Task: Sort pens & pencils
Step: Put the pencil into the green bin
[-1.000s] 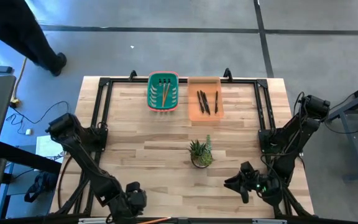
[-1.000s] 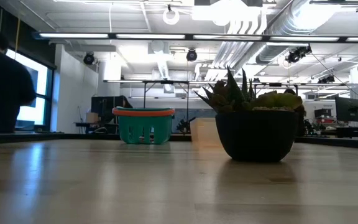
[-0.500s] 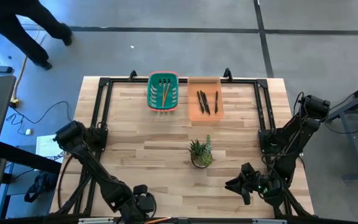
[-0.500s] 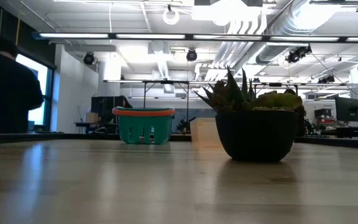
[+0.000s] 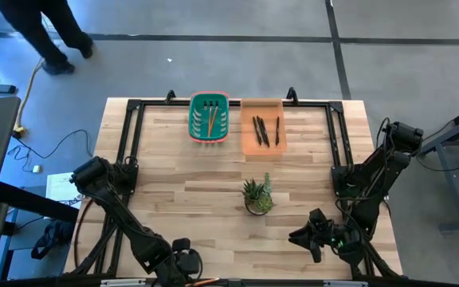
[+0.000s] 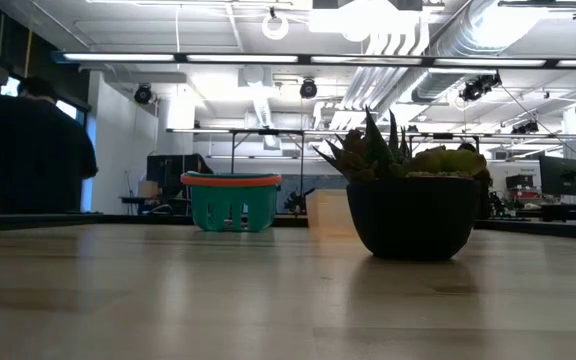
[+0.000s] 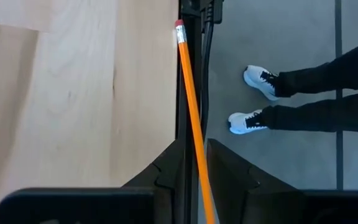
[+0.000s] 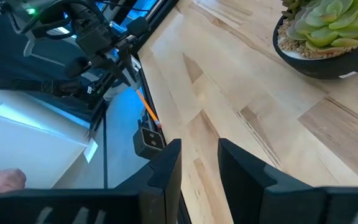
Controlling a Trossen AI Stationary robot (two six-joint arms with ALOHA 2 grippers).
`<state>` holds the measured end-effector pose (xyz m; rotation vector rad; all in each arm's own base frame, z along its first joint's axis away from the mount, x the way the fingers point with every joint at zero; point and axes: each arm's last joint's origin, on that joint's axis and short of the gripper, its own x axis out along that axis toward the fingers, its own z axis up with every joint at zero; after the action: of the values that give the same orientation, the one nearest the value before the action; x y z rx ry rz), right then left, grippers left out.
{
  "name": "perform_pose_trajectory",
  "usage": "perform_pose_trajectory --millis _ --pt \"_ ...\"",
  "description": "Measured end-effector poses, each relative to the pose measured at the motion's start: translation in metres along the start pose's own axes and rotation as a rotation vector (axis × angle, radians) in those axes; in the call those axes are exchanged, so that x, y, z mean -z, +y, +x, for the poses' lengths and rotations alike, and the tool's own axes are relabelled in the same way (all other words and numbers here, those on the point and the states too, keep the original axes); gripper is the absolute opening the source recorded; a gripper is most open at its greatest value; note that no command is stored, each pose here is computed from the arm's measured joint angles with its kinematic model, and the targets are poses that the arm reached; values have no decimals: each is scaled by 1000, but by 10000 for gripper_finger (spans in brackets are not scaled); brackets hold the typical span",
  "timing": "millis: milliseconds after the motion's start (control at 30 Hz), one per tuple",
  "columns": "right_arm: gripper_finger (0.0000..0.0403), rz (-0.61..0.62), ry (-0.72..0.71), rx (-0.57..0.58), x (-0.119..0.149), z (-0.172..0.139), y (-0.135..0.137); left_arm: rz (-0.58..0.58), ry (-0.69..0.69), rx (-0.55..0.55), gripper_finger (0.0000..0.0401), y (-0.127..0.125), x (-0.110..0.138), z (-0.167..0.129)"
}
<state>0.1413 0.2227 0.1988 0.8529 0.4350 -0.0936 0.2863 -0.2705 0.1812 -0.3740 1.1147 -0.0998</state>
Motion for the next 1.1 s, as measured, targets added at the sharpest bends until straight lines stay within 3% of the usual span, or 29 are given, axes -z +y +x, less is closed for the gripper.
perform_pose_trajectory --millis 1100 --pt "96 -12 2 -20 1 -1 2 -7 27 66 56 -7 8 28"
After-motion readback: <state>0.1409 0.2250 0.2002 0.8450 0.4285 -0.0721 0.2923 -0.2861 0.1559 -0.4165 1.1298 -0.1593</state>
